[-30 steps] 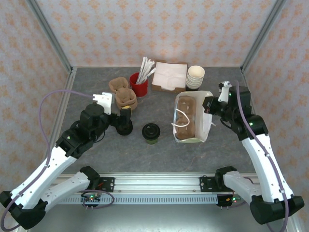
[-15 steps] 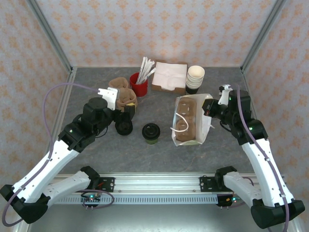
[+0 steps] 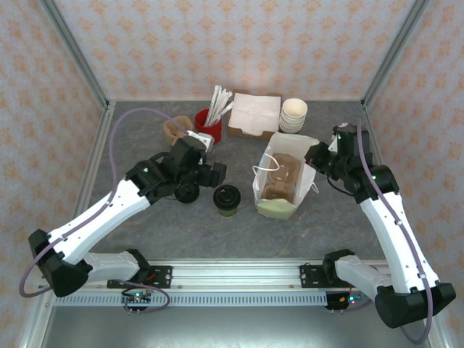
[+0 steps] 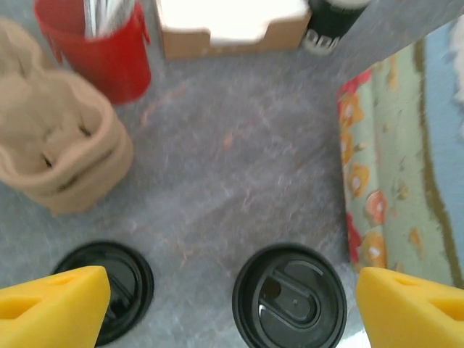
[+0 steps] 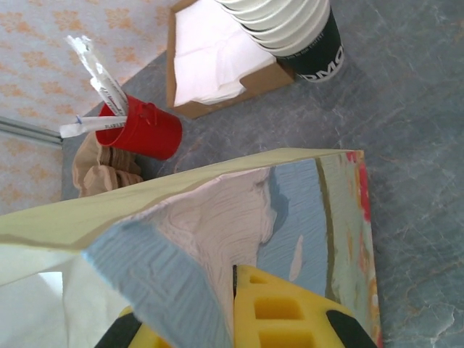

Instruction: Pack the takeout coffee

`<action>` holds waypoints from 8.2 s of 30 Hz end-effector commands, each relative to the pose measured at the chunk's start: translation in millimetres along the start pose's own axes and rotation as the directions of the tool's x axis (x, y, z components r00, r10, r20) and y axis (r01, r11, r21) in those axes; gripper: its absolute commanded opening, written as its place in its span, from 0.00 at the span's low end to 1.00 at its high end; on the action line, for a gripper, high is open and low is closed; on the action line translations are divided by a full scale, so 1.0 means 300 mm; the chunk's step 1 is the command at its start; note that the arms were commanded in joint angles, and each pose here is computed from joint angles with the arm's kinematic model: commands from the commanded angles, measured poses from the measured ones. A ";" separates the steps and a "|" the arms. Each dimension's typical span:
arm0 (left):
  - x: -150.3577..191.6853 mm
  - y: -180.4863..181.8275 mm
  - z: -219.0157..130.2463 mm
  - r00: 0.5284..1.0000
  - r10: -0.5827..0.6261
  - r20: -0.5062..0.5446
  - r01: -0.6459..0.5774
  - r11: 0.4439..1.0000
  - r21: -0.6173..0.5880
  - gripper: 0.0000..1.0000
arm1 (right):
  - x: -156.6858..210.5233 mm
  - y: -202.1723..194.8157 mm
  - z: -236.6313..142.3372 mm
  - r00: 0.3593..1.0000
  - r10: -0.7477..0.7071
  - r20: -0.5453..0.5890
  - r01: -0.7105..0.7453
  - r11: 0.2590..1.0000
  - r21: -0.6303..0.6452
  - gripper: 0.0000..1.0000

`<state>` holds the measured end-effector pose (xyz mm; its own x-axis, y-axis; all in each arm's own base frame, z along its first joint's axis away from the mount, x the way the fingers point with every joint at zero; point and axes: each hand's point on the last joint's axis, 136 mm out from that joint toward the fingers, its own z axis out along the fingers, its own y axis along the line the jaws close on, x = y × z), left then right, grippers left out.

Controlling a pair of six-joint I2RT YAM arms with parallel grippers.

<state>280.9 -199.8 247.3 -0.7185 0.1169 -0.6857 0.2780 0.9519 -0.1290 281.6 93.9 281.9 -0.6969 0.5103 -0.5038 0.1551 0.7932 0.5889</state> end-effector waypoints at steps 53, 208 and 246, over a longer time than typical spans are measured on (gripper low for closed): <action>0.282 -0.139 0.220 0.951 -0.008 -0.309 -0.020 0.996 -0.089 0.77 | 0.096 -0.091 0.015 0.994 0.101 -0.046 -0.098 0.993 0.064 0.00; -0.318 -0.502 -0.368 0.989 0.112 0.094 -0.133 0.958 0.256 0.64 | 0.110 0.095 0.138 0.927 0.375 0.022 -0.376 0.923 0.079 0.10; -0.198 -0.399 -0.041 0.974 0.228 0.012 -0.226 0.960 0.164 0.62 | -0.086 0.205 0.215 0.821 -0.531 -0.210 0.487 0.843 -0.228 0.53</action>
<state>281.1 -316.7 293.2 -0.6667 0.3500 -0.6581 0.5143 0.8550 -0.0663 353.7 146.9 285.2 -0.8266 0.0219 -0.5624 -0.2783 0.8526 0.4423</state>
